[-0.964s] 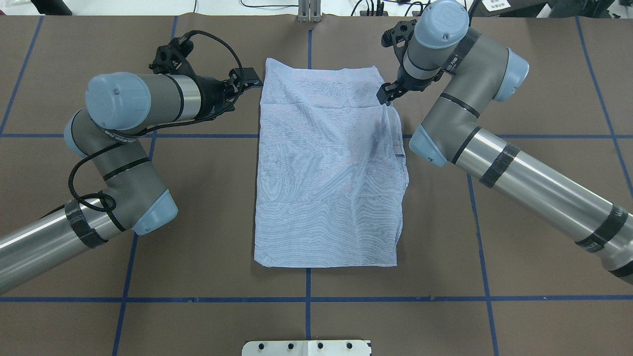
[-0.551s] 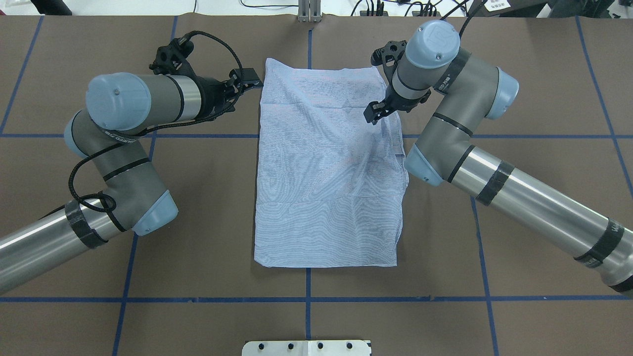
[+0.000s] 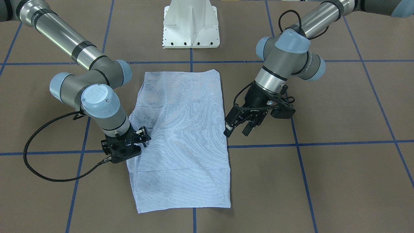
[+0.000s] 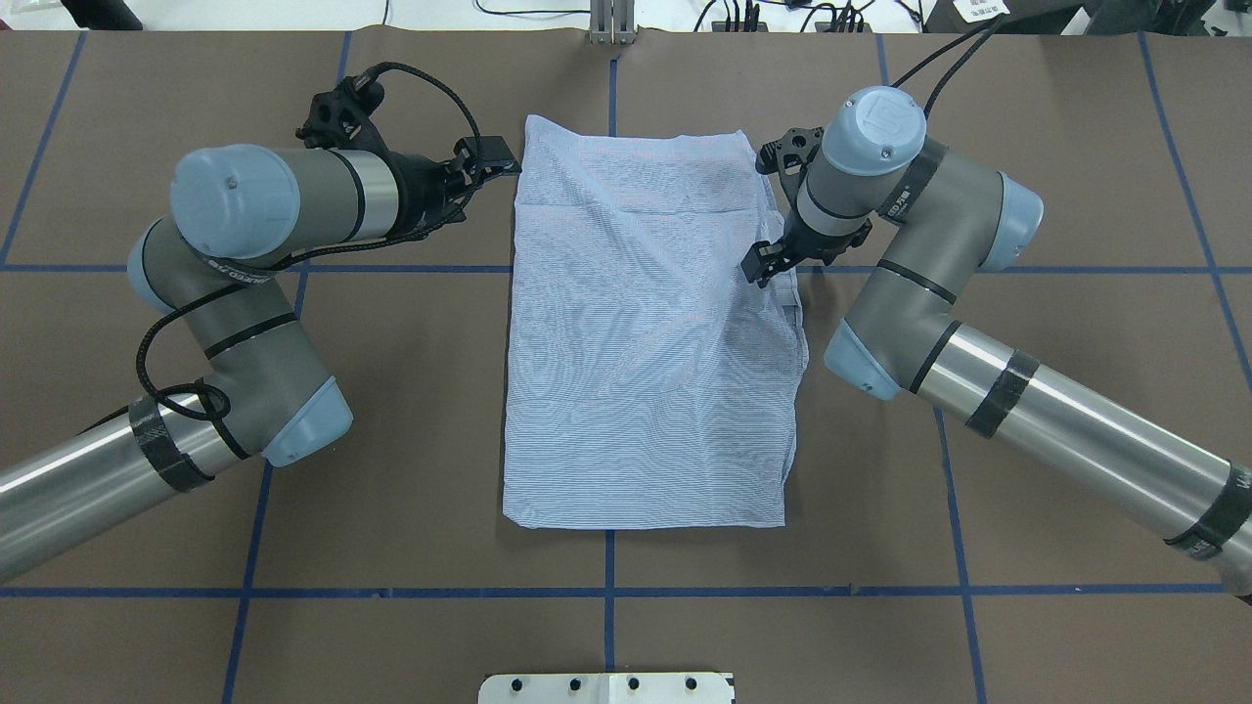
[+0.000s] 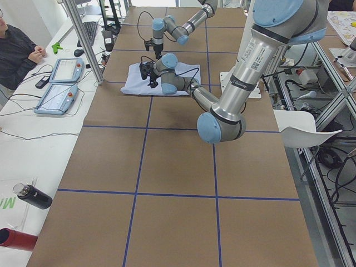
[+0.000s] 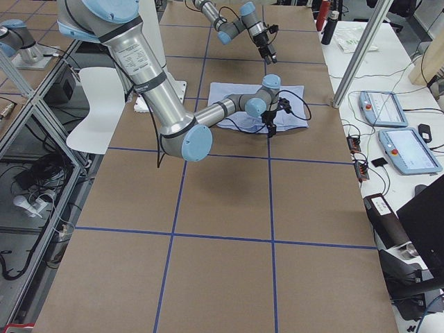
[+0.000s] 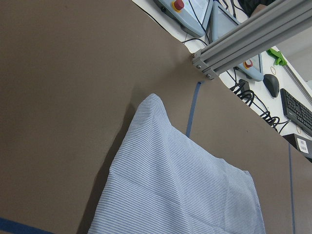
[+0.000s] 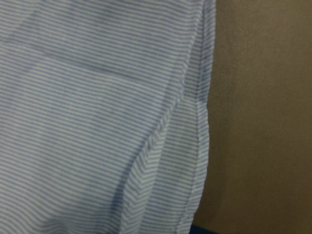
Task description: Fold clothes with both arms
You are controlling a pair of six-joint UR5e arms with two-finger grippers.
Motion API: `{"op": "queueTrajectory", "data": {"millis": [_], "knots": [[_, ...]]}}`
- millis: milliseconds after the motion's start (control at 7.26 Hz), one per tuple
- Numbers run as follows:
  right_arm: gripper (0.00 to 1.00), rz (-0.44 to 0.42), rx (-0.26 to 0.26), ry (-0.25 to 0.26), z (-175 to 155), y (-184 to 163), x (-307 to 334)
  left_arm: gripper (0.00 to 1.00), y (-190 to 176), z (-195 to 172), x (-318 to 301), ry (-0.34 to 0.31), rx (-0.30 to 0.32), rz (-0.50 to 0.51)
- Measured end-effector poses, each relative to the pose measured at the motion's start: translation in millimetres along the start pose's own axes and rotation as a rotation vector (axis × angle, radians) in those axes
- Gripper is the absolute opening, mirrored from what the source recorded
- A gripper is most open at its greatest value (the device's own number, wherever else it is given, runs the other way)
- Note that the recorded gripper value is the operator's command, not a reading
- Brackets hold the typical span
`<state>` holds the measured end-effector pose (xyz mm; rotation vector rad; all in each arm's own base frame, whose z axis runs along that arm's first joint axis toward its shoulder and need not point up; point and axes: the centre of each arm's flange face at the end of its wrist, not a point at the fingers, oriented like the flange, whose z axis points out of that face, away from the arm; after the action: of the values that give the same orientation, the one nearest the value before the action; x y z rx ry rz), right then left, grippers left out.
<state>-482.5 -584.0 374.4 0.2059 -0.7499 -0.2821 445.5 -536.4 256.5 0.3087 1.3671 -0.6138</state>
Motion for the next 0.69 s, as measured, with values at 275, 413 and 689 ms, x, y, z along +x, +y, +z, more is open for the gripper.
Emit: {"op": "queueTrajectory", "data": {"millis": [275, 413, 689], "knots": [[1.0, 0.016, -0.011, -0.005, -2, 0, 13, 1.0, 2, 1, 0, 0.0, -0.002, 0.0], [1.0, 0.027, -0.015, -0.003, -6, -3, 22, 1.0, 2, 1, 0, -0.001, -0.003, -0.001], [1.0, 0.039, -0.023, 0.001, -10, -5, 32, 1.0, 3, 2, -1, -0.003, -0.004, -0.003]]}}
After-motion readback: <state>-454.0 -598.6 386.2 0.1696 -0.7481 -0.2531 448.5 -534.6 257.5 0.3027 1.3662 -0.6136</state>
